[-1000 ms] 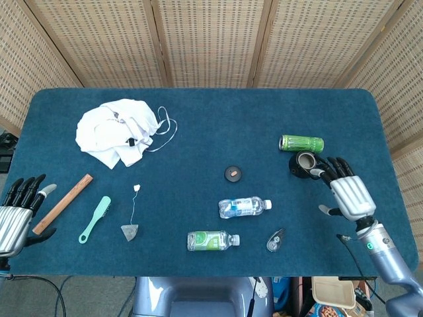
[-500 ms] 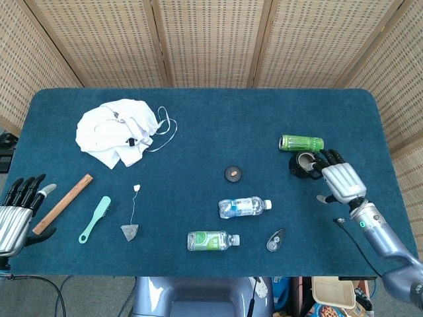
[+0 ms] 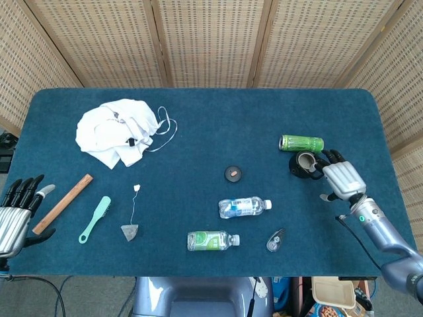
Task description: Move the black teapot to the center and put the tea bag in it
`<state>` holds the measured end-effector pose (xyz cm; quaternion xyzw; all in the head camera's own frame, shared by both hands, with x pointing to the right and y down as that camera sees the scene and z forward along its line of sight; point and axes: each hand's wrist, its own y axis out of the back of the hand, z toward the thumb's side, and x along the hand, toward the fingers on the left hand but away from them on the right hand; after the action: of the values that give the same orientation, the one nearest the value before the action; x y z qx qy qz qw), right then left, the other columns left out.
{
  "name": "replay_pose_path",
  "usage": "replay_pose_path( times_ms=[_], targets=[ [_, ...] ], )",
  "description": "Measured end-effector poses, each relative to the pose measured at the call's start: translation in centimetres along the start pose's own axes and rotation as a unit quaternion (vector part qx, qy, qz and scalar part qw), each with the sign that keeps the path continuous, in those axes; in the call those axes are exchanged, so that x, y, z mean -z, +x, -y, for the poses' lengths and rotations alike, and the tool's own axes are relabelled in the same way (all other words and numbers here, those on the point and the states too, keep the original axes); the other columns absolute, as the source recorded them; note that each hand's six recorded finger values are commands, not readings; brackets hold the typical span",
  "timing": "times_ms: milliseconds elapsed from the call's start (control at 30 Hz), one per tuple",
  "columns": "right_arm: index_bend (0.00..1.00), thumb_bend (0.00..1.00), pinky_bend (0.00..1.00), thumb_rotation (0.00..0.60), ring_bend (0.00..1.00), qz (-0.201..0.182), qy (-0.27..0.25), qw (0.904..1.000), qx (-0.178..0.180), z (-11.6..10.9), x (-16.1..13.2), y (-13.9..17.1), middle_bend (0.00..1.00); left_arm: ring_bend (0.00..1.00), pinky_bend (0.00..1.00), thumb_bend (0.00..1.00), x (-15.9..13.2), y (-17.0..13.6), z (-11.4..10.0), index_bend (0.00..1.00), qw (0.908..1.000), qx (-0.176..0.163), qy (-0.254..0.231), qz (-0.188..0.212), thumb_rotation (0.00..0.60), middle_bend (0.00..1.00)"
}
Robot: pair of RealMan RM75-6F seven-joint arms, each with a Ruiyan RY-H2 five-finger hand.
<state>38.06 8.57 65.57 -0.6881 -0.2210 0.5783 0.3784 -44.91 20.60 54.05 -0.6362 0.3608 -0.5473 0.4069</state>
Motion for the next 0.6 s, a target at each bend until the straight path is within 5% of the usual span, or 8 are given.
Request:
replay_pose_path(
  times_ms=[600],
  targets=[
    [0.35, 0.30, 0.09, 0.600, 0.06, 0.018, 0.041, 0.9987, -0.025, 1.5, 1.4, -1.2, 0.36, 0.04, 0.00, 0.16, 0.2, -0.2, -0.1, 0.14, 1.0000, 0.001, -0.002, -0.003, 0.600, 0.02]
  ],
)
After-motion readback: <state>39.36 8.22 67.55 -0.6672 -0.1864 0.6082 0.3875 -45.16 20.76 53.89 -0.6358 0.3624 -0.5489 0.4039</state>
